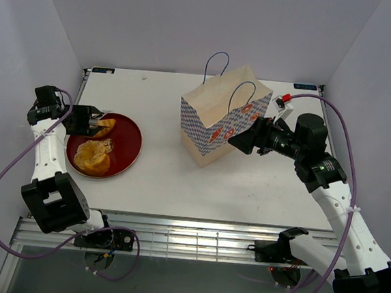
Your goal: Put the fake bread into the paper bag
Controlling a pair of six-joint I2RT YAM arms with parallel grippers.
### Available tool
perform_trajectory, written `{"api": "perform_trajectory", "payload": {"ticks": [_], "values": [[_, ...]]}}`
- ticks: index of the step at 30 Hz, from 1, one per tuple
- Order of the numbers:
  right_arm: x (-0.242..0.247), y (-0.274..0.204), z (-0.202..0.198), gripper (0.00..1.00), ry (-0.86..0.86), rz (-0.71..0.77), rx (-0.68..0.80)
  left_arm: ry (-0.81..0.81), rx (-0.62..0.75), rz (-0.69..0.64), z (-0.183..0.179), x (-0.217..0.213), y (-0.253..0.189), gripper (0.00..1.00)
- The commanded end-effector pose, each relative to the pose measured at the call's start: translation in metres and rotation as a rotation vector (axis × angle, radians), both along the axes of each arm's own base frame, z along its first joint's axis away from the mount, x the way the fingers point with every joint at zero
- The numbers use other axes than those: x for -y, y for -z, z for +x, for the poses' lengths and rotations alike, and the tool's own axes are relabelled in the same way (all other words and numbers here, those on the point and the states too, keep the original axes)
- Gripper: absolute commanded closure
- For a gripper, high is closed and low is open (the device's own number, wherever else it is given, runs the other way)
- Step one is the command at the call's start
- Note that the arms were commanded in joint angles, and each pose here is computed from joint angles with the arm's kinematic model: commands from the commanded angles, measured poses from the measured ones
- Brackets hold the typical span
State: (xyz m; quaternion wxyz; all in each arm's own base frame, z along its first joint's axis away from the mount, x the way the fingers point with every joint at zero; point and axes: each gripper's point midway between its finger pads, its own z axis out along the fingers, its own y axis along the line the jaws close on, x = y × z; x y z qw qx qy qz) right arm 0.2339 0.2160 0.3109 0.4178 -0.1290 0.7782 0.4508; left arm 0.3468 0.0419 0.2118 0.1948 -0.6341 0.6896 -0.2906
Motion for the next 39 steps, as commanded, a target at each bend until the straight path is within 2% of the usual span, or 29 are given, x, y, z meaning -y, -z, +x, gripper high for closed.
{"api": "perform_trajectory", "payload": {"ticks": [1, 20, 39], "values": [[-0.002, -0.027, -0.004, 0.11, -0.016, 0.036, 0.072, -0.044, -0.016, -0.011, -0.008, -0.001, -0.003, 0.41], [-0.003, -0.025, -0.003, 0.11, -0.017, 0.035, 0.069, -0.134, -0.105, -0.053, 0.0, -0.017, 0.023, 0.38], [-0.004, -0.02, 0.002, 0.11, -0.012, 0.029, 0.063, -0.209, -0.102, -0.088, 0.005, -0.045, 0.028, 0.37]]}}
